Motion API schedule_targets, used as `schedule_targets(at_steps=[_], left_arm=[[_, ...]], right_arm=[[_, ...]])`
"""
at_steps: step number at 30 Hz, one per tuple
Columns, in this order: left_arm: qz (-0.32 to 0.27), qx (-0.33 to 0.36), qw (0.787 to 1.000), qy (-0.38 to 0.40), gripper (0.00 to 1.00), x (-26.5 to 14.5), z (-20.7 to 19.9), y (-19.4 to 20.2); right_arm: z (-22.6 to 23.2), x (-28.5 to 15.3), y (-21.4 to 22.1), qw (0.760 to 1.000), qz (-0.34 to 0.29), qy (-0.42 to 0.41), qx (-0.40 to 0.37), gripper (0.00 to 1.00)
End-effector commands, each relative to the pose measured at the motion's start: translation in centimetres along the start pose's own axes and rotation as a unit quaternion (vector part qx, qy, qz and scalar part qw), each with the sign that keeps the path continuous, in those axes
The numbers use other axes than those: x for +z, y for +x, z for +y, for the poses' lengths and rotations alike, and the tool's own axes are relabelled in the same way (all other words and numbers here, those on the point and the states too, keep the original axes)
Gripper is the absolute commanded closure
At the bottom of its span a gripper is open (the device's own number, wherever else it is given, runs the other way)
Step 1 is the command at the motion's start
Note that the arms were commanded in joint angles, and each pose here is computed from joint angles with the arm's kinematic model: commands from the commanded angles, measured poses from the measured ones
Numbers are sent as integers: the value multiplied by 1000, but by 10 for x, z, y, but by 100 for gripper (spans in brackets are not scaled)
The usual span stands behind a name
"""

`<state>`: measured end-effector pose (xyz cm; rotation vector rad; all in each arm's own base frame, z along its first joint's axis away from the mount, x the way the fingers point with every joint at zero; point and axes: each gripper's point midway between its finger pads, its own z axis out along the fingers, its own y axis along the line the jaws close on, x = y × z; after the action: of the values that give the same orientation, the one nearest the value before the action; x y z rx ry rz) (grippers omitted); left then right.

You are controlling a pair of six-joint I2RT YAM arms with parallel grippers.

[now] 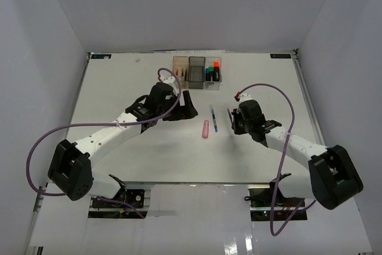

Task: Sort the stationery into containers
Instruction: Pick up the pen from the center of the board.

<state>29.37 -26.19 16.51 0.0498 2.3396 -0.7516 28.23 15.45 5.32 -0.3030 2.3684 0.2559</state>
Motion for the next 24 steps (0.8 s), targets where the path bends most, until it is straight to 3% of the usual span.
schedule_targets(at_steps=[1, 10, 17, 20, 23, 24], left_arm=[[-36, -27, 998, 43, 3, 5, -47, -10], [-45, -43, 996, 70, 14, 43, -109, -6], [-57, -40, 993, 97, 25, 63, -141, -9], [-59, -37, 992, 104, 32, 67, -147, -8], [-58, -35, 992, 103, 44, 71, -147, -7], [-59, -33, 992, 102, 52, 72, -147, -8]], right_arm=[[33, -29, -30, 994, -75, -71, 41, 91], [65, -79, -62, 969, -168, -162, 81, 91], [75, -90, -66, 960, -183, -194, 86, 90], [76, -91, -65, 959, -183, -198, 88, 89], [77, -90, -64, 959, -183, -200, 89, 89], [77, -91, -66, 958, -186, -201, 90, 88]])
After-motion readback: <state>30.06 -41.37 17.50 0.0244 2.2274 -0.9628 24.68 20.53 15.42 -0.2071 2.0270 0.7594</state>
